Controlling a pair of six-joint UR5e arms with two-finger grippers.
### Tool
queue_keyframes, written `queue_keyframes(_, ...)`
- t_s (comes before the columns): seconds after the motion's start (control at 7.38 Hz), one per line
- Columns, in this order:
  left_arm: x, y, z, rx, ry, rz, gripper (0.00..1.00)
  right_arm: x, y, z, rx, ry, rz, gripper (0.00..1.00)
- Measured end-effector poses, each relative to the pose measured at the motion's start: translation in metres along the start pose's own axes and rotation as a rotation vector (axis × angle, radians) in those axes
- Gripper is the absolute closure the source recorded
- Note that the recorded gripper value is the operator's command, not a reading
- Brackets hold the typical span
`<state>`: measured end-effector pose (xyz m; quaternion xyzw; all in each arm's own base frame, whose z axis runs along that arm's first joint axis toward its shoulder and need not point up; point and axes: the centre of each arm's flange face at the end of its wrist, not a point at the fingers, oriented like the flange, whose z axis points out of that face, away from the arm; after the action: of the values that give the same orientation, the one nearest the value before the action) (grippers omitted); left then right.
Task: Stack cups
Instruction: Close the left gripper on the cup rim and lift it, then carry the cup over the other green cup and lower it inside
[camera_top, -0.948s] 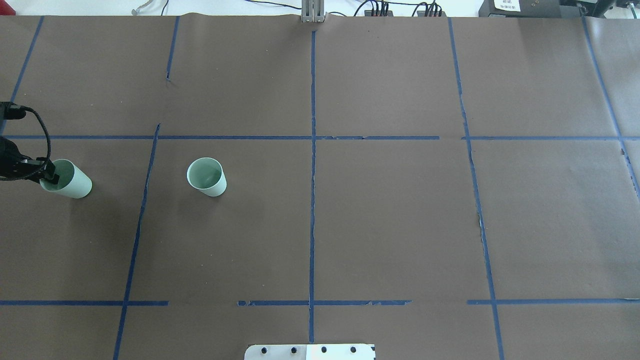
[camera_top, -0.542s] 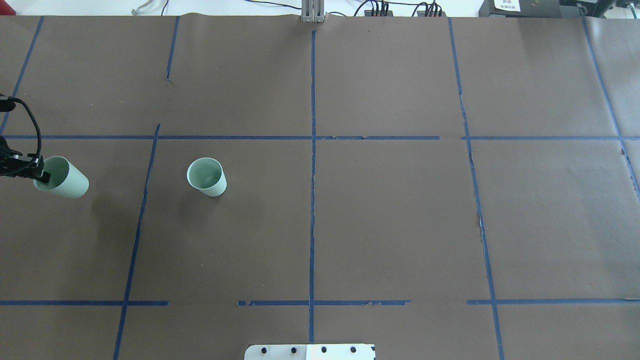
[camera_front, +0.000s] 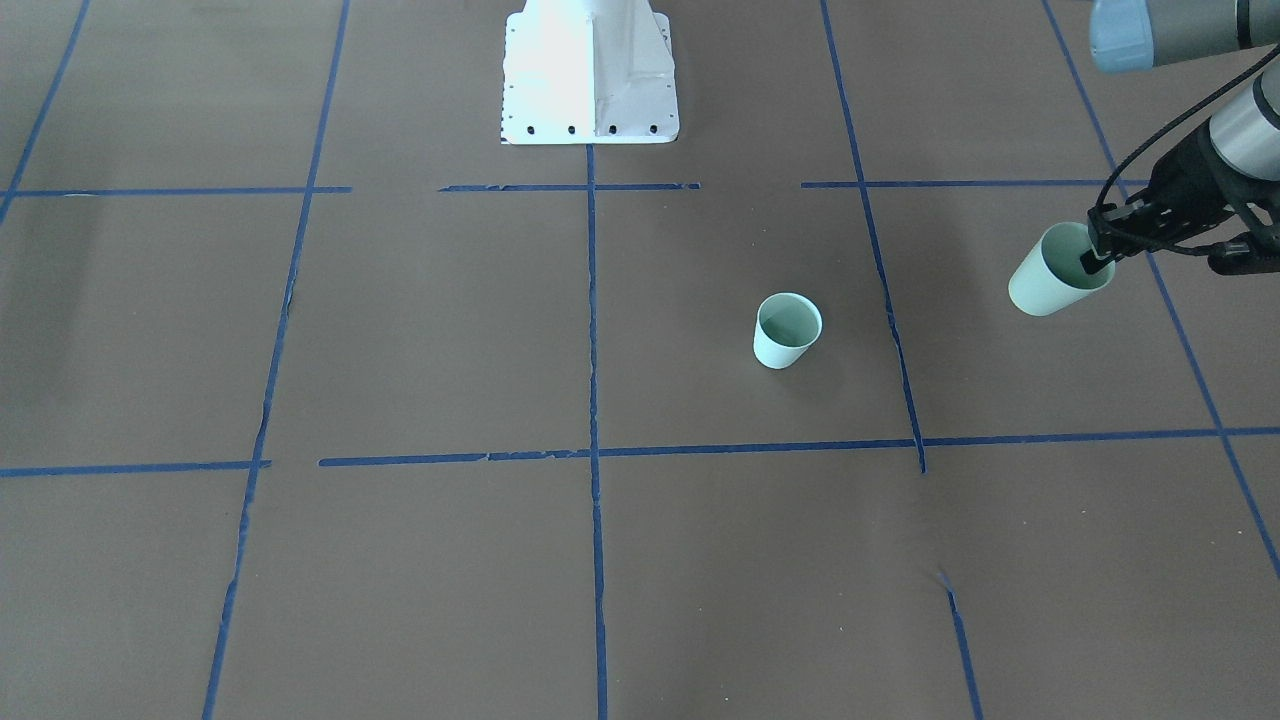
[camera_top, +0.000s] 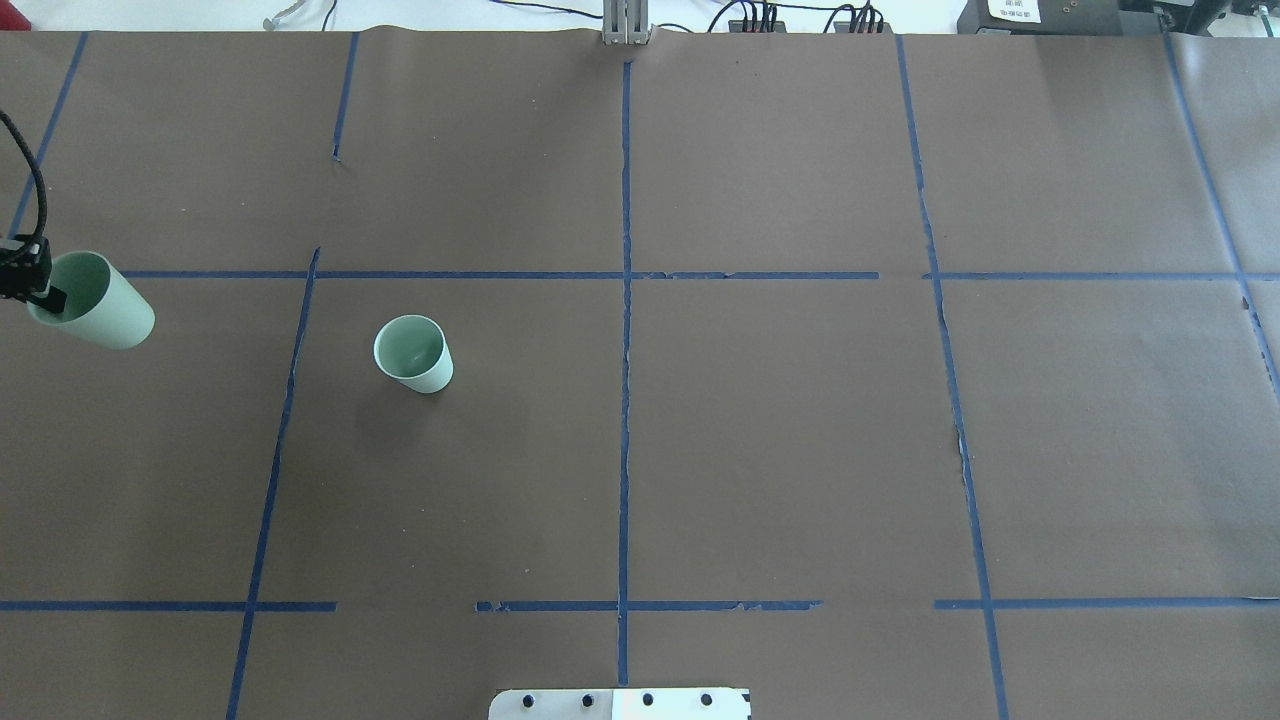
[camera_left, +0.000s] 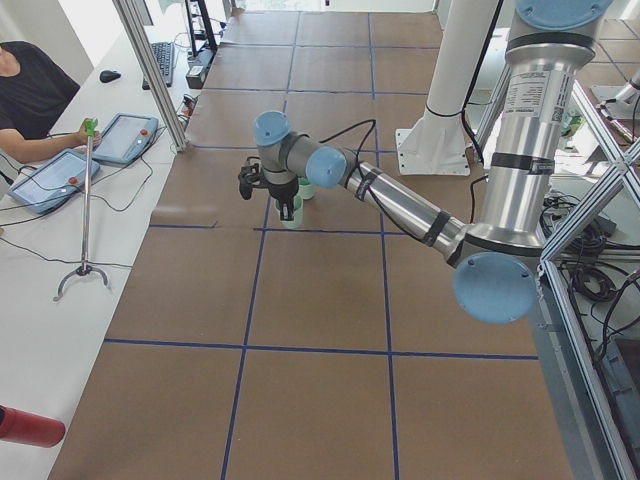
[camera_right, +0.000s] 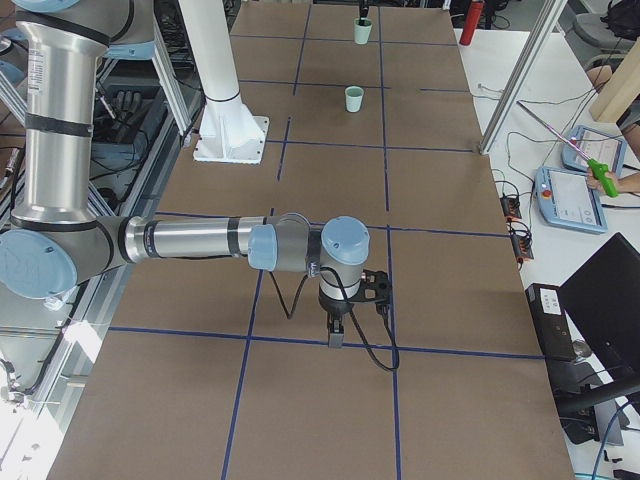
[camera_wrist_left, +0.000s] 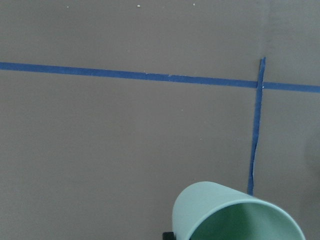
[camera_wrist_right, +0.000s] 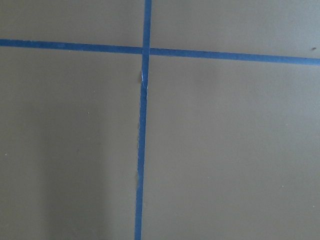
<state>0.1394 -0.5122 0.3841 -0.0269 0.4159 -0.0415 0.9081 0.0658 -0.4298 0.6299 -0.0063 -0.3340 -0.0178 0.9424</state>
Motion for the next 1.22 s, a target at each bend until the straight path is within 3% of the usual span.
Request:
queue_keyframes(0.27, 0.054, -0.01, -0.02, -0.004, 0.009, -0.06, 1.0, 0.0, 0.0, 0.0, -0.001, 0.0, 0.0, 0.0)
queue_keyframes(0.41, 0.099, -0.003, -0.01, -0.027, 0.025, -0.101, 1.0, 0.0, 0.0, 0.0, -0.001, 0.0, 0.0, 0.0)
queue_keyframes(0.81, 0.194, 0.034, 0.049, -0.1, 0.077, -0.172, 1.0, 0.0, 0.0, 0.0, -0.001, 0.0, 0.0, 0.0)
queue_keyframes(1.22, 0.201, 0.025, 0.087, -0.089, 0.08, -0.169, 1.0, 0.0, 0.0, 0.001, -0.001, 0.0, 0.0, 0.0)
